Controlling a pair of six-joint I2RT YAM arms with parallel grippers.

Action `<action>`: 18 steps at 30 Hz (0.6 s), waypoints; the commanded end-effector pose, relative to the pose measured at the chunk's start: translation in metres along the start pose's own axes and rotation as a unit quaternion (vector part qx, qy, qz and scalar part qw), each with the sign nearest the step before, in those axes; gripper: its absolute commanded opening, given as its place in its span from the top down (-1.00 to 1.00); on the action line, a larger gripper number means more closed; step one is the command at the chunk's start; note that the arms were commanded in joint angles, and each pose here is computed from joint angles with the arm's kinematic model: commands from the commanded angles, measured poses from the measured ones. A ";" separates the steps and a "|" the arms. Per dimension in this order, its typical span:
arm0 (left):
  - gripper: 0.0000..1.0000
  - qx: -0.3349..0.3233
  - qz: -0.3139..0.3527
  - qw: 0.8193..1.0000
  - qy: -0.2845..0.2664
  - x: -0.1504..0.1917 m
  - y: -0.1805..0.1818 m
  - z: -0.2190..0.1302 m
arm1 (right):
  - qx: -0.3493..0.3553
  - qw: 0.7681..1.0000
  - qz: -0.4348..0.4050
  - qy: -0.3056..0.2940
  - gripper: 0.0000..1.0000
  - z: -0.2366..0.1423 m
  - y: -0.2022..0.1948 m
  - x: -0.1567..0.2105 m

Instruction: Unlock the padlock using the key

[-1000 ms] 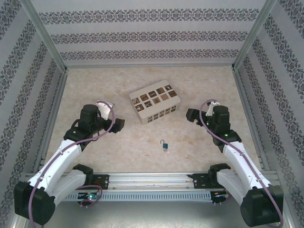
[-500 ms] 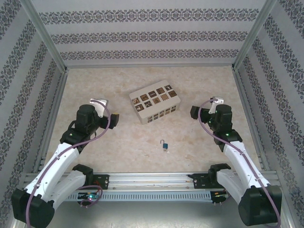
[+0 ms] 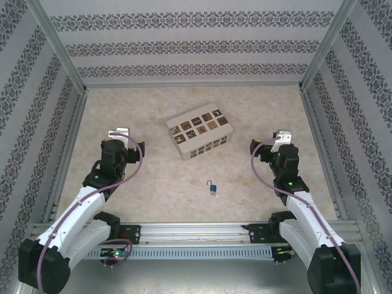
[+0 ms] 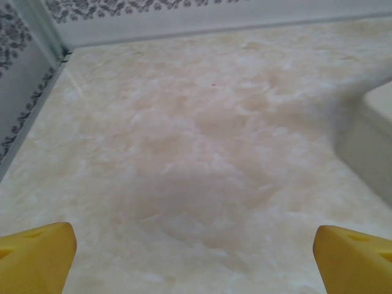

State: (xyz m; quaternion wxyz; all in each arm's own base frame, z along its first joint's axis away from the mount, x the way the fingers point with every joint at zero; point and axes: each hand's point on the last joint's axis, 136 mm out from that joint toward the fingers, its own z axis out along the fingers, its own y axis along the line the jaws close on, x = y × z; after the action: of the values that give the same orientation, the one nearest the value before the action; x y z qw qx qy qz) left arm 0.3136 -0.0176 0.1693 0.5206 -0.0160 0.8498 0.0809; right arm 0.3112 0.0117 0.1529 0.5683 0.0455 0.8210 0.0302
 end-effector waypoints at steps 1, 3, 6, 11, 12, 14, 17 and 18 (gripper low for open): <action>-0.99 -0.055 0.001 0.998 -0.043 -0.017 0.018 0.009 | 0.031 0.999 -0.032 -0.020 -0.97 0.004 -0.012 -0.004; -0.99 -0.058 0.003 0.997 -0.056 -0.010 0.017 0.016 | 0.034 0.999 -0.034 -0.007 -0.97 0.009 -0.013 0.002; -0.99 -0.060 -0.006 0.995 -0.078 0.001 0.017 0.024 | 0.035 0.999 -0.035 0.011 -0.97 0.019 -0.014 0.011; -0.99 -0.080 0.004 0.994 -0.072 0.019 0.020 0.035 | 0.034 0.999 -0.031 0.000 -0.97 0.033 -0.015 0.017; -0.99 -0.084 0.009 0.994 -0.070 0.021 0.021 0.037 | 0.031 0.999 -0.031 0.000 -0.97 0.036 -0.014 0.018; -0.99 -0.090 0.014 0.994 -0.063 0.024 0.024 0.041 | 0.024 0.999 -0.031 -0.001 -0.97 0.043 -0.012 0.017; -0.99 -0.094 0.012 0.994 -0.059 0.028 0.028 0.045 | 0.006 0.999 -0.037 -0.021 -0.97 0.049 -0.006 0.011; -0.99 -0.095 0.012 0.994 -0.057 0.030 0.029 0.047 | 0.003 0.999 -0.035 -0.033 -0.97 0.051 -0.005 0.008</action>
State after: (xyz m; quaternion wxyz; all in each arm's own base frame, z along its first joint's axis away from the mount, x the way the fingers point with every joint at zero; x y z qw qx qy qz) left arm 0.3308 0.0106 0.1107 0.5362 -0.0336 0.8288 0.1567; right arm 0.3427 0.0043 0.1018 0.5408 0.0303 0.8406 -0.0046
